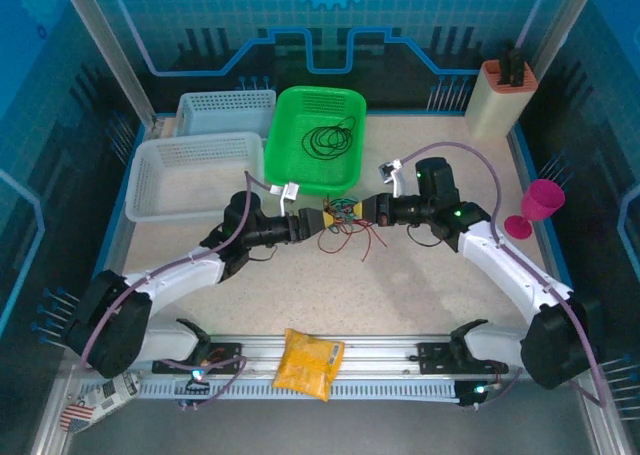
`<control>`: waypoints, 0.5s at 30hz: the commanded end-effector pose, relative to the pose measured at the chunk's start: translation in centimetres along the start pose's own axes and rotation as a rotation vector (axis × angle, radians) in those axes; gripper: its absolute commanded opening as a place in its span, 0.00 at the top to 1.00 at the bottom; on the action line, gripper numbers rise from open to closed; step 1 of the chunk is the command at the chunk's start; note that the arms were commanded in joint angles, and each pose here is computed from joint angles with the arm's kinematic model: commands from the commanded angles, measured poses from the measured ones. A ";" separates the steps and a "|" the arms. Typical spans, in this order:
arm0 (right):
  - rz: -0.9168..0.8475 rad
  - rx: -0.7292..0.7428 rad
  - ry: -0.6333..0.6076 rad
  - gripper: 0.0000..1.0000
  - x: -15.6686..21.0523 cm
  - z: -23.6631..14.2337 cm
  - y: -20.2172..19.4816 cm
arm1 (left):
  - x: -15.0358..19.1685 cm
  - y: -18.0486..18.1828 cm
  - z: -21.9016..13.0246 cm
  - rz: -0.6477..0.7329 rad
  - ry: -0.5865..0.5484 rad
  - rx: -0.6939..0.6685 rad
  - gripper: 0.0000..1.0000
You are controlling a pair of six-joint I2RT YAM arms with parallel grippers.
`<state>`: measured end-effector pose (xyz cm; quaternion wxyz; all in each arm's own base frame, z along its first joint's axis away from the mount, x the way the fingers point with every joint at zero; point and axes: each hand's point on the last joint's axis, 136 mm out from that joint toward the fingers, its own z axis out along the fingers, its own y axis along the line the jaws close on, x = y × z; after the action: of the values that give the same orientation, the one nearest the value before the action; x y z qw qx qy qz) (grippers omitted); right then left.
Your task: Untangle the cables
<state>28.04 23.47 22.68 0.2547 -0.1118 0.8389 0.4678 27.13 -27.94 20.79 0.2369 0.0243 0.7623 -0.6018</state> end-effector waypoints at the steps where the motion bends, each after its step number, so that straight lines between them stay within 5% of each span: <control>1: -0.044 -0.077 -0.018 1.00 -0.7 -0.4 2.7 | -0.8 -2.1 0.4 0.017 -0.011 0.079 0.26; 6: -0.044 -0.103 -0.014 1.00 -0.6 0.0 3.4 | -0.9 -2.2 0.6 0.004 -0.019 0.106 0.31; 13: -0.044 -0.097 -0.012 0.99 -0.6 0.2 3.3 | -0.9 -2.5 0.3 0.009 -0.029 0.108 0.66; 15: -0.050 -0.093 -0.007 0.88 -0.5 0.2 3.3 | -1.0 -2.6 0.2 0.012 -0.032 0.109 0.75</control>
<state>27.48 24.67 23.50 0.2522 -0.1223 0.8279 0.4858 27.78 -28.35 21.97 0.2376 0.0099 0.7405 -0.6286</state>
